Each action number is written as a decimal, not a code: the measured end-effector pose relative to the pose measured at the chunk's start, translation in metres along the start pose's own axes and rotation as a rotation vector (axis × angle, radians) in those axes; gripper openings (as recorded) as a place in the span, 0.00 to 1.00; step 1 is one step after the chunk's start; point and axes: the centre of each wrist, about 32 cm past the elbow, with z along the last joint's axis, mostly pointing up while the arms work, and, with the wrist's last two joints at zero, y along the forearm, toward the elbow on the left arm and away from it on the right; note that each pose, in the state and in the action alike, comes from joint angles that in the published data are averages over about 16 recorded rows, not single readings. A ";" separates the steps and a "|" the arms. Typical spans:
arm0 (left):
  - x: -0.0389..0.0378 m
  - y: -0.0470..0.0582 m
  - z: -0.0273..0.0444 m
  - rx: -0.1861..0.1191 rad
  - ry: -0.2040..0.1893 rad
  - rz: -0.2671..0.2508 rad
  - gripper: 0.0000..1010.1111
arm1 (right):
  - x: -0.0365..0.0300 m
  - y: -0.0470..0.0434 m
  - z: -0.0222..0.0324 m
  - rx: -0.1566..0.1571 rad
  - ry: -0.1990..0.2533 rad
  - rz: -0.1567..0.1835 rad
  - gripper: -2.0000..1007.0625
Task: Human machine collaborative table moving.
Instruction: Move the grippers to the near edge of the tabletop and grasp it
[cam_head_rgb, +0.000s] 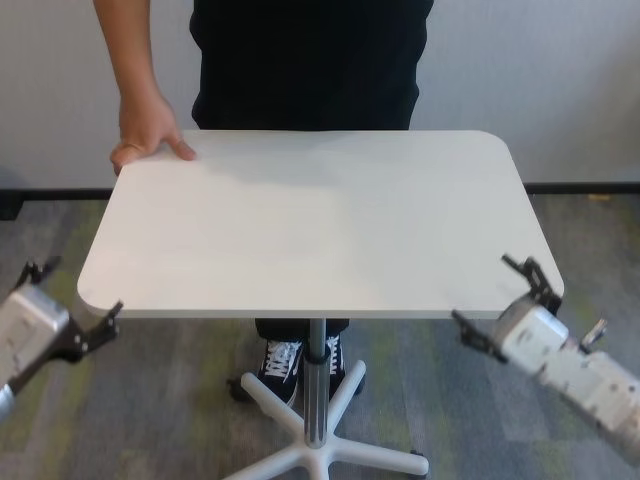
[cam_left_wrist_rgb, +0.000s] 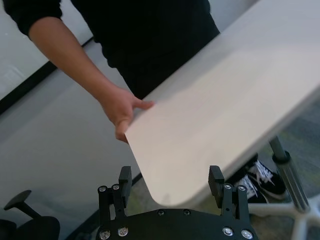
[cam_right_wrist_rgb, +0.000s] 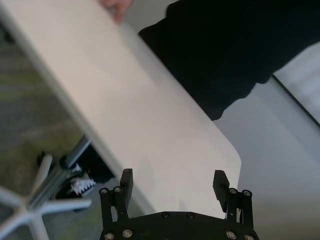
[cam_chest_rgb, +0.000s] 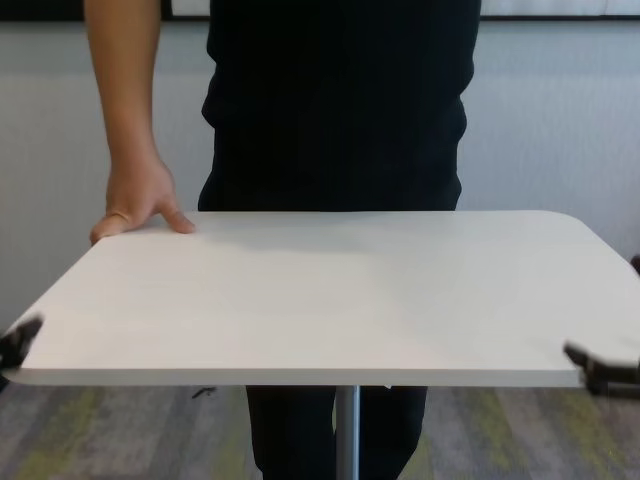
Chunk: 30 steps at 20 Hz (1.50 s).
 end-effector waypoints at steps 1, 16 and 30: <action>-0.0016 0.004 -0.0017 0.004 -0.011 -0.003 0.99 | -0.0035 -0.0024 0.0006 -0.010 -0.034 0.007 1.00; -0.0457 0.015 -0.0208 -0.014 -0.180 -0.021 0.99 | -0.0436 -0.0142 -0.0058 -0.129 -0.384 0.029 1.00; -0.0816 -0.006 -0.0341 -0.029 -0.275 0.006 0.99 | -0.0533 0.0058 -0.0143 -0.154 -0.580 -0.005 1.00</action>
